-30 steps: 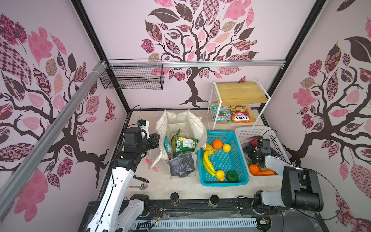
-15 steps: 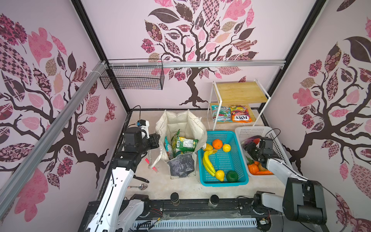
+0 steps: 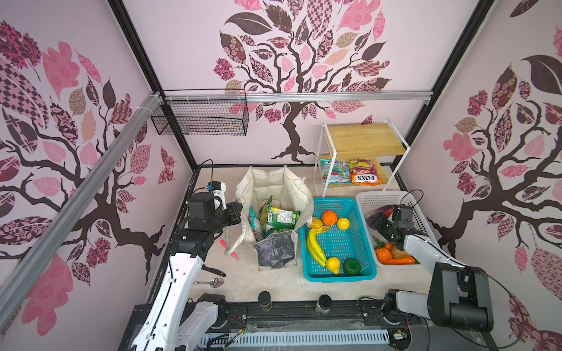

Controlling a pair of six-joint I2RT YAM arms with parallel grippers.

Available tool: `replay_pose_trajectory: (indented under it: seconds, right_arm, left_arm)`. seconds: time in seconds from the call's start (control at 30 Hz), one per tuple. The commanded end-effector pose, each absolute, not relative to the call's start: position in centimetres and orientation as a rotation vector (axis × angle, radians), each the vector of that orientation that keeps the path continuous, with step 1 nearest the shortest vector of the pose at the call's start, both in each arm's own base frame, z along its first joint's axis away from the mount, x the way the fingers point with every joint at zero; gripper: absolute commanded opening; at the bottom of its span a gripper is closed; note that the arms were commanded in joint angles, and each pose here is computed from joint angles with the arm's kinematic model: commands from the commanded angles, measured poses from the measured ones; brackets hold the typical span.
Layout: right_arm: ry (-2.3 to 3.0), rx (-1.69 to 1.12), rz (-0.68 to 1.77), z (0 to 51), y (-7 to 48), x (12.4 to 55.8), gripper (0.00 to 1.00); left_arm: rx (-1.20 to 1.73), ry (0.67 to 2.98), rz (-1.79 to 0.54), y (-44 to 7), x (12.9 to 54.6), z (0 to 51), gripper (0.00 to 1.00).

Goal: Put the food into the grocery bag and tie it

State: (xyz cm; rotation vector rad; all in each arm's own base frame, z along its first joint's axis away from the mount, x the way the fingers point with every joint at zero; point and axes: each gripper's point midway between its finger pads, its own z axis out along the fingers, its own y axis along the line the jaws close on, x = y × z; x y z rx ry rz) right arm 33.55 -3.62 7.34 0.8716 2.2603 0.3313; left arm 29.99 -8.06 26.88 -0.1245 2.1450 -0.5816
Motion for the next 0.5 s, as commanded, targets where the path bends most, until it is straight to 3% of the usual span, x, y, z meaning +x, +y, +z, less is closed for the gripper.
replay_pose_trajectory:
  seconds: [0.0,0.3,0.47]
  right_arm:
    - [2.292,0.849,0.274,6.7,-4.2,34.1,0.77]
    - [2.304,0.835,0.29,5.3,-4.0,35.0,0.75]
    - [2.256,0.794,0.323,6.1,-3.6,35.2,0.58]
  left_arm:
    - [-0.108,2.14,-0.57,-8.0,29.9,26.6,0.0]
    - [-0.111,2.141,-0.558,-7.8,30.0,26.6,0.0]
    - [-0.111,2.142,-0.558,-7.8,29.9,26.6,0.0]
